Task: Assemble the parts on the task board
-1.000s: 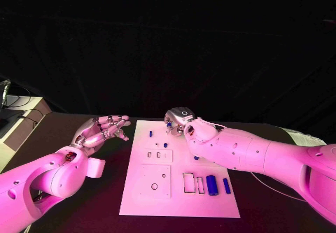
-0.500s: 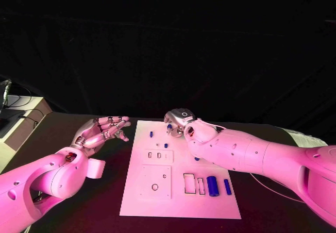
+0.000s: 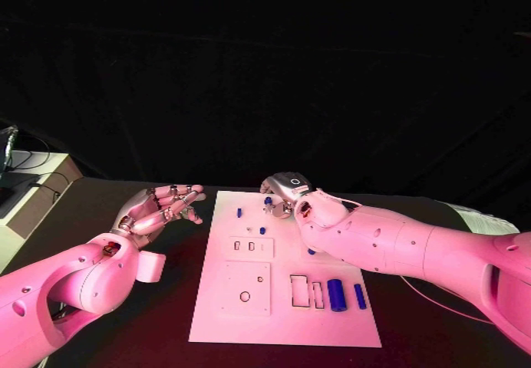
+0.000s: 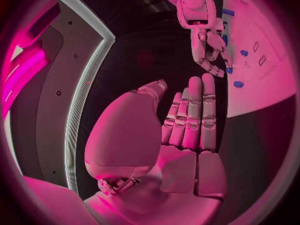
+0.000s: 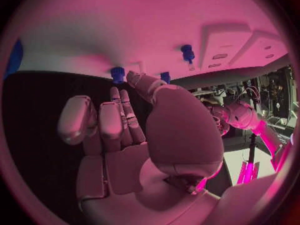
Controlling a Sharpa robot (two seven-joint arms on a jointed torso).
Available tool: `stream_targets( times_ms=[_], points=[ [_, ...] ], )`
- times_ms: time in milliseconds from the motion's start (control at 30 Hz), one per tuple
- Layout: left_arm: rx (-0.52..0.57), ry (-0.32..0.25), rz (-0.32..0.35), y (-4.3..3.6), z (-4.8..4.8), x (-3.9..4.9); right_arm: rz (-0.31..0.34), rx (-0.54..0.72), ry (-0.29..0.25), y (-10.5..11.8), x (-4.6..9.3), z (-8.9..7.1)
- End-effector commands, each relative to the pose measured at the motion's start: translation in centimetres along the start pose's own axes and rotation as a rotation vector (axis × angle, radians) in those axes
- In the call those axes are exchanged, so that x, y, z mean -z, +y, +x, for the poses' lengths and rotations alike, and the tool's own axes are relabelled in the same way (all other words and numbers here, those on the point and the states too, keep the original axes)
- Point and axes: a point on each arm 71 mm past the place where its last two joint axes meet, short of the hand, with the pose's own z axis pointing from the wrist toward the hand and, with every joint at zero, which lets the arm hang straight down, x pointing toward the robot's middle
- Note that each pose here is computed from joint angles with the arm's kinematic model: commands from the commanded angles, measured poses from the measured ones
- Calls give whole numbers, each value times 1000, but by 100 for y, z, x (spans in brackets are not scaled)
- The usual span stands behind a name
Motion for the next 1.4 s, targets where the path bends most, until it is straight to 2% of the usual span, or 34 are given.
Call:
stream_targets(
  times_ms=[33,200,333,533,767,867,1100,1400],
  points=[
    [8,12,7,-5,6,-6,-10,-53,-61,-17,53,-68],
    [4,0,20,-5,-18,-12,24,-173,-103,-184,207,-219],
    [4,-9,24,2,-46,-13,85,-267,-89,-432,349,-346],
    [6,-19,16,50,-78,10,166,-302,-3,-826,516,-455],
    [10,-20,3,107,-91,43,243,-305,143,-1103,647,-427],
    [13,-21,-4,134,-95,56,270,-305,188,-1156,668,-402],
    [16,-21,-14,178,-99,72,307,-300,253,-1167,642,-325],
    [18,-21,-19,196,-104,76,348,-267,245,-1174,574,-290]
  ],
)
